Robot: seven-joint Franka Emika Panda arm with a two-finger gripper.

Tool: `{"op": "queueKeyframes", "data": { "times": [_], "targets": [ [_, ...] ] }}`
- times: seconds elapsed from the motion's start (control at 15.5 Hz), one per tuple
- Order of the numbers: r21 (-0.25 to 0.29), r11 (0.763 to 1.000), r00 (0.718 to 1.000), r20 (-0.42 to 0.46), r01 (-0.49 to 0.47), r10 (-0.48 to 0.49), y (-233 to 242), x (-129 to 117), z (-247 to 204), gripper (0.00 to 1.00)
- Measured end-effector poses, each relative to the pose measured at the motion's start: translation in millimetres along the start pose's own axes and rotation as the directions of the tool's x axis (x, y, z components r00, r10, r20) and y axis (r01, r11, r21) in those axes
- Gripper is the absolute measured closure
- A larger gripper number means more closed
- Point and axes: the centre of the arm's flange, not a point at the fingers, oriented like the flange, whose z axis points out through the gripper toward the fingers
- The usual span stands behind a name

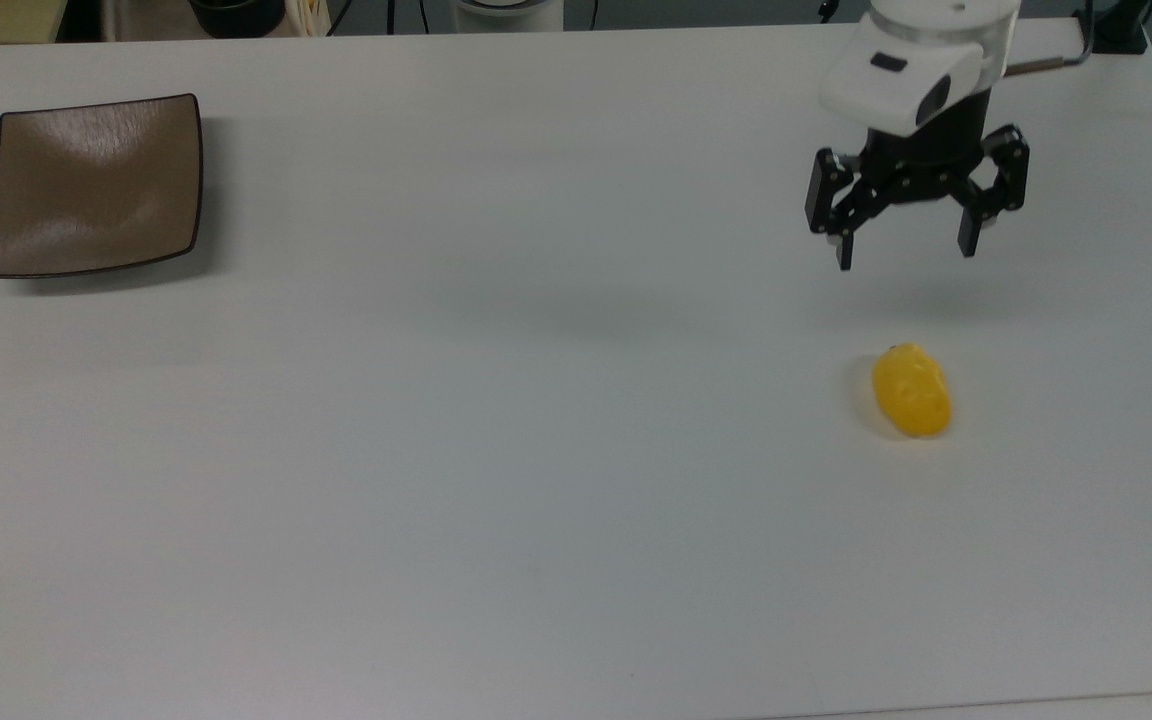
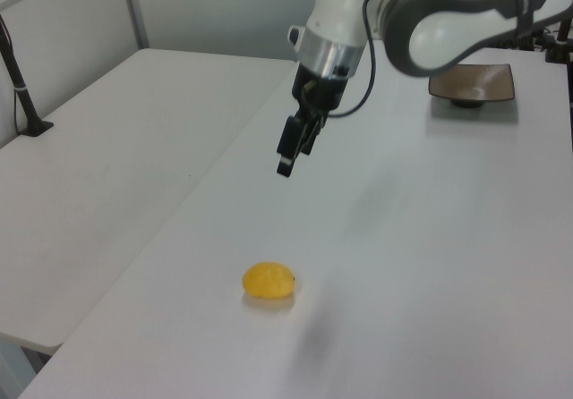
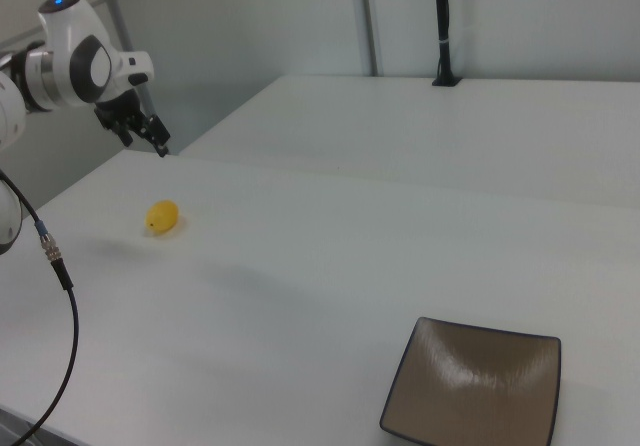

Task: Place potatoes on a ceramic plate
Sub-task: 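Move the open gripper over the yellow potato and lower it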

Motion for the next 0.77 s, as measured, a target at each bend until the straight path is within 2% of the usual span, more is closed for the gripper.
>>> {"op": "queueKeyframes", "data": {
  "times": [0.19,0.52,0.77],
  "targets": [
    [-0.019,0.999,0.999,-0.011,0.037,-0.038,-8,-4,35,0.0],
    [-0.028,0.987,0.987,0.03,0.157,-0.157,-20,-17,79,0.0],
    [-0.029,0.983,0.983,0.038,0.182,-0.18,-34,-23,111,0.0]
  ]
}}
